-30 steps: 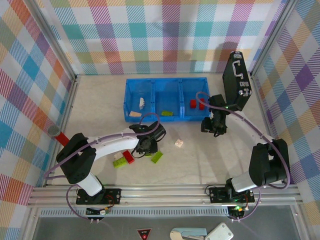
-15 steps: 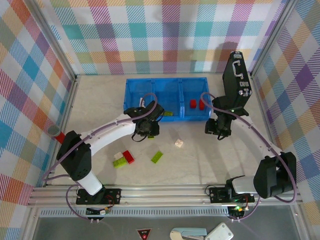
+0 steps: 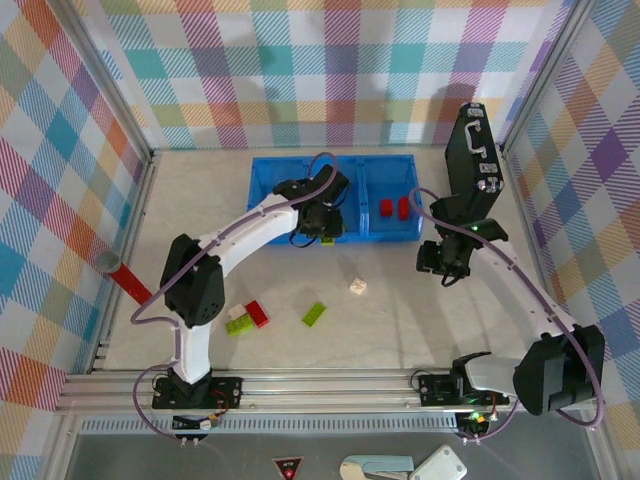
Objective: Sort the legos into containers by color
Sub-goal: Place the lego in the container.
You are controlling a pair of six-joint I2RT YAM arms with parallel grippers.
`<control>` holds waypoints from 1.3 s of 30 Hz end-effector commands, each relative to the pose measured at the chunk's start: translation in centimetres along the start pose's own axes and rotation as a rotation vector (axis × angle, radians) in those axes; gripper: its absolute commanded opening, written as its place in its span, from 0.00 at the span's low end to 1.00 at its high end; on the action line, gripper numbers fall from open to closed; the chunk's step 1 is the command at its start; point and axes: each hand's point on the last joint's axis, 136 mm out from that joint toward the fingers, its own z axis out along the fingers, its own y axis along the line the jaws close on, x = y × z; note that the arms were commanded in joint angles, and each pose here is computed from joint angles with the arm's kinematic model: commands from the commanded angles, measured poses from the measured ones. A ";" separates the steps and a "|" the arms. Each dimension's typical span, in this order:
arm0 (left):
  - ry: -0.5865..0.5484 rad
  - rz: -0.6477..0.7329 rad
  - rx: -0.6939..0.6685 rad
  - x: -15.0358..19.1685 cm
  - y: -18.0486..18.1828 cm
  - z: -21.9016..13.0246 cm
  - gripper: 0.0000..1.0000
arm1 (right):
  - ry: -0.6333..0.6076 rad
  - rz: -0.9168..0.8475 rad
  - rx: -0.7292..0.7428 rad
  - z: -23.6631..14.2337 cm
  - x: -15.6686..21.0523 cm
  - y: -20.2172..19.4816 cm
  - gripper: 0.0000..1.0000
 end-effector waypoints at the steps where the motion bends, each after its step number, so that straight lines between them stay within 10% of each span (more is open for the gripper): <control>1: 0.002 0.011 0.054 -1.8 -0.8 1.0 0.34 | 0.019 0.015 0.026 -0.5 1.2 -0.8 0.55; 17: -0.139 -0.044 0.246 -8.8 -3.1 6.2 0.34 | -0.001 0.030 0.026 -1.8 1.7 -1.3 0.55; 39: -0.088 -0.141 0.309 -8.1 -2.7 14.2 0.39 | -0.003 0.038 0.016 -2.1 2.3 -1.4 0.55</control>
